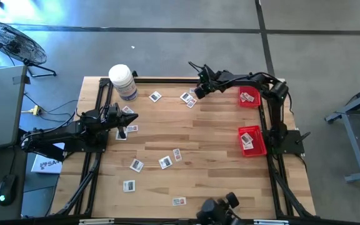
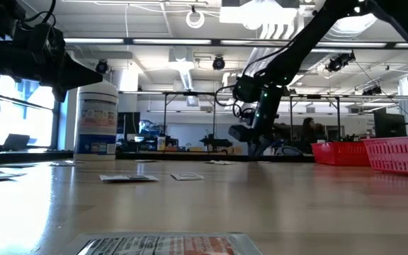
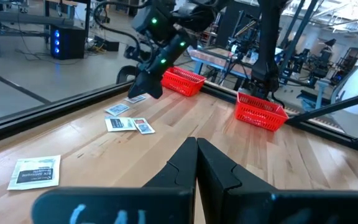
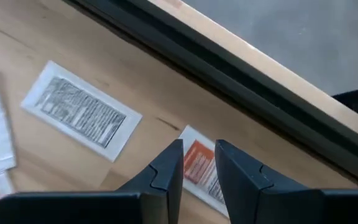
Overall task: Pick & Place First Aid Supplies
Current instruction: Put the ointment pack into the top basket
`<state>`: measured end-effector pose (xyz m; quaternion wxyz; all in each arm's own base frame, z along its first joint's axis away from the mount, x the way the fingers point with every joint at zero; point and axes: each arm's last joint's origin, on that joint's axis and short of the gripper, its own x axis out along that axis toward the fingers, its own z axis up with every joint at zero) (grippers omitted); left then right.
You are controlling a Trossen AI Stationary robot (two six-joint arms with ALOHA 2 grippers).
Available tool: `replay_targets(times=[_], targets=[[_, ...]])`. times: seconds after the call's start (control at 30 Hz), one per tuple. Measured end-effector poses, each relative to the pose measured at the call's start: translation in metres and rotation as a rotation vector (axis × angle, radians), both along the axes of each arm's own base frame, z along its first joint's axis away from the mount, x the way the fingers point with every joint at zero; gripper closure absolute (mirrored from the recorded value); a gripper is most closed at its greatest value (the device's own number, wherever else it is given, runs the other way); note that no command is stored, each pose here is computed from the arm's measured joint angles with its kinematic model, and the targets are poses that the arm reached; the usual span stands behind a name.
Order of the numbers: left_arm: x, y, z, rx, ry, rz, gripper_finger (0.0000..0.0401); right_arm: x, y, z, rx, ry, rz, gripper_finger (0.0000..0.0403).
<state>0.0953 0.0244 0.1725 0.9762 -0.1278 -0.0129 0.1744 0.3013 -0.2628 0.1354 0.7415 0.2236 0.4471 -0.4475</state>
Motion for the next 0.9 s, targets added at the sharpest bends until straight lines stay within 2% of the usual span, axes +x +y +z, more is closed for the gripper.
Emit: replay_targets(times=[0.23,0.43,0.63,0.9], targets=[[0.0,0.0,0.0,0.0,0.0,0.0,0.04,-0.001,0.005,-0.009,0.055,0.024,0.0,0.0316],[0.0,0.0,0.0,0.0,0.0,0.0,0.04,0.006,0.028,-0.01,0.104,0.106,0.053,0.0316],[0.0,0.0,0.0,0.0,0.0,0.0,0.04,0.025,0.074,-0.013,0.164,0.201,0.175,0.0316],[0.0,0.0,0.0,0.0,0.0,0.001,0.04,0.052,0.159,-0.015,0.207,0.264,0.358,0.0316]])
